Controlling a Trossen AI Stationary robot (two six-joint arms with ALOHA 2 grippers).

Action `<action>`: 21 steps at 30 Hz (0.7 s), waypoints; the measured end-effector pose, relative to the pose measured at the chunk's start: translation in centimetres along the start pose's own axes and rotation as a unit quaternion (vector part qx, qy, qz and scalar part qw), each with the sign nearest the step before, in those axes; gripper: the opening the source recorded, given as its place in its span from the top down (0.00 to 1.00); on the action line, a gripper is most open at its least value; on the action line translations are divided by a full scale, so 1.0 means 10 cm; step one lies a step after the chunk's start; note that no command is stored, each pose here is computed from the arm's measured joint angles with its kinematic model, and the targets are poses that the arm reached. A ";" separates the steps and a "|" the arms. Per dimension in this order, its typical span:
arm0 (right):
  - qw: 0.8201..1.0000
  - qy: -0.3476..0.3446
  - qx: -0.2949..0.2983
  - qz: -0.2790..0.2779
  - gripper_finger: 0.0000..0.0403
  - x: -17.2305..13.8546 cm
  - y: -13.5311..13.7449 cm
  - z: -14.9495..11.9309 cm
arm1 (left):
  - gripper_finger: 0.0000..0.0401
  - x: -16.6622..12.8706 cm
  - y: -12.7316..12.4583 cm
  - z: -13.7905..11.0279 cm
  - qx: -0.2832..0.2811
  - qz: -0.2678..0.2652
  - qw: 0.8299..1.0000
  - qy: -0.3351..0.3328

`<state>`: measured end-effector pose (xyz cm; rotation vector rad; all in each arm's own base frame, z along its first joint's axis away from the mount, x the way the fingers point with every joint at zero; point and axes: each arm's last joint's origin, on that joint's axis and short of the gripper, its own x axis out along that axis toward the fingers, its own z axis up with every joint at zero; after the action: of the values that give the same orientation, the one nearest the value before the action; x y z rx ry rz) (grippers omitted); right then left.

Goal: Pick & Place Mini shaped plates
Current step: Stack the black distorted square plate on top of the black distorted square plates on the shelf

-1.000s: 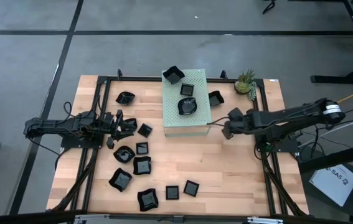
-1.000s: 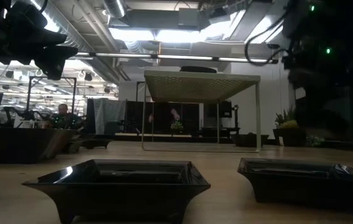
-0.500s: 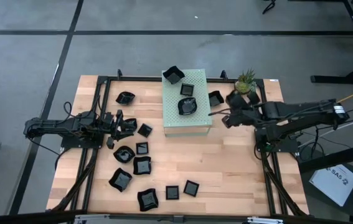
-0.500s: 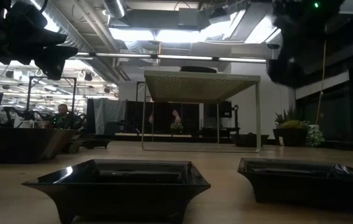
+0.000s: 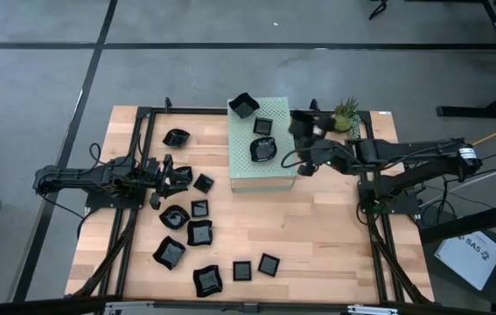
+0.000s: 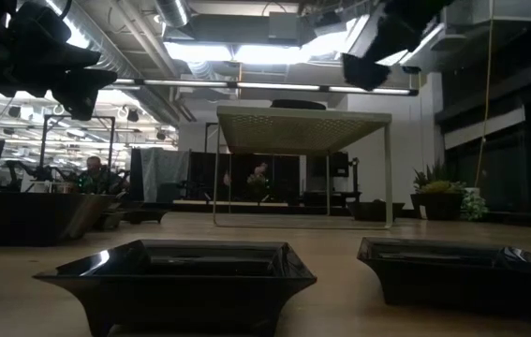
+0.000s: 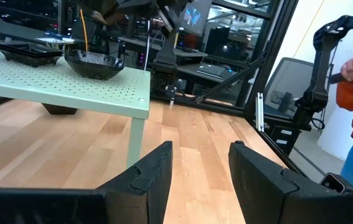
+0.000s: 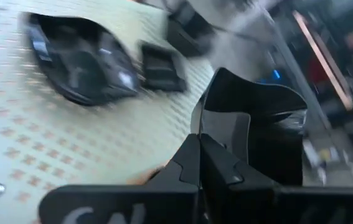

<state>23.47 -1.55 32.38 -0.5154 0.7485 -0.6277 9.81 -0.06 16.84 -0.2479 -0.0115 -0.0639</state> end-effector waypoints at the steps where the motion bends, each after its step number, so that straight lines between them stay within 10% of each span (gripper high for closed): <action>1: 1.000 -0.009 -0.021 0.011 0.99 0.03 0.01 0.03 | 0.62 0.00 0.00 0.00 0.000 0.000 1.000 0.000; 11: 0.960 -0.094 -0.259 0.047 0.99 0.39 0.14 0.24 | 0.62 0.00 0.00 0.00 0.000 0.000 1.000 0.000; 21: 0.918 -0.168 -0.354 0.058 0.99 0.80 0.10 0.38 | 0.62 0.00 0.00 0.00 0.000 0.000 1.000 0.000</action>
<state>31.27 -5.56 30.48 -1.2045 0.6572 -0.1242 9.81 -0.06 16.84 -0.2479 -0.0114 -0.0639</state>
